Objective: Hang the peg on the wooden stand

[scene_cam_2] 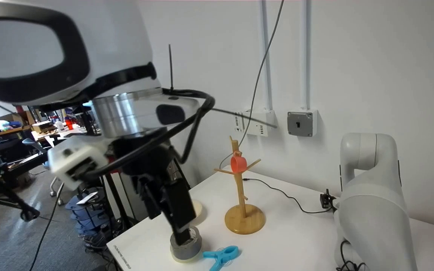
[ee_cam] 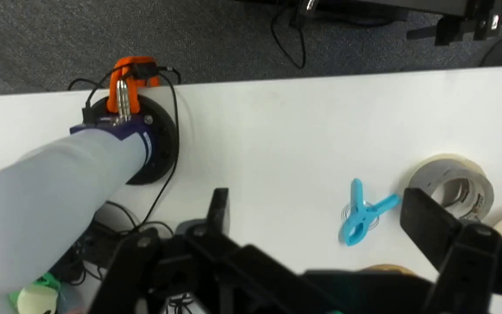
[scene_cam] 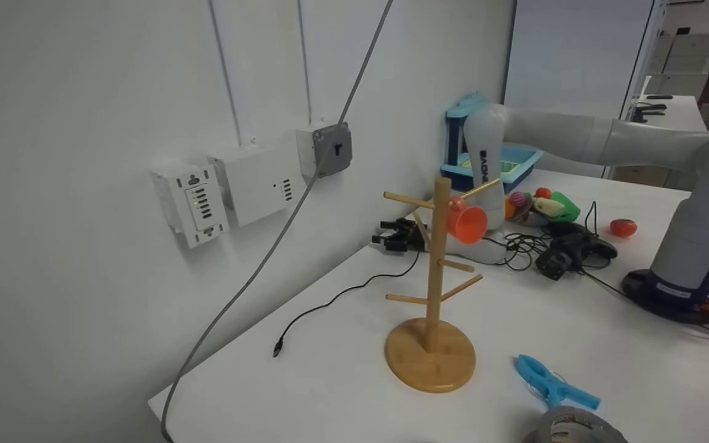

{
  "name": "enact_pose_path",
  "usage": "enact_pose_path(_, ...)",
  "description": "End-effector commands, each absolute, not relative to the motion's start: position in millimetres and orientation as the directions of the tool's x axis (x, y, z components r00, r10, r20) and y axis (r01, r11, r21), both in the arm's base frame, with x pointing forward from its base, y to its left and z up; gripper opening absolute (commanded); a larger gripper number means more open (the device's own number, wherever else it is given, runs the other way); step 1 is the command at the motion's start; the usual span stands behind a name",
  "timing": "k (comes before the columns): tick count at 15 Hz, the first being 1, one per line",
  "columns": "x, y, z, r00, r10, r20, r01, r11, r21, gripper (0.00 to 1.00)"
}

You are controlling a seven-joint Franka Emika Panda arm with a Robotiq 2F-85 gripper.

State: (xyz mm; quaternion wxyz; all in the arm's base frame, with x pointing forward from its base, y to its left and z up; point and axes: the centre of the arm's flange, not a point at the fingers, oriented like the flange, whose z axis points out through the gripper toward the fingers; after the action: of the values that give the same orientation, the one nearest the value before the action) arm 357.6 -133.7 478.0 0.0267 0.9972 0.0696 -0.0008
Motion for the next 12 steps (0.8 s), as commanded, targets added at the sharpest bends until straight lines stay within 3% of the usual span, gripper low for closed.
enact_pose_path(1, 374, -134, 484, 0.990, 0.138, -0.003, 0.138, -0.989, 0.055, 1.00)
enact_pose_path(12, 382, -96, 443, 0.979, 0.198, -0.054, 0.201, -0.978, 0.050, 1.00)
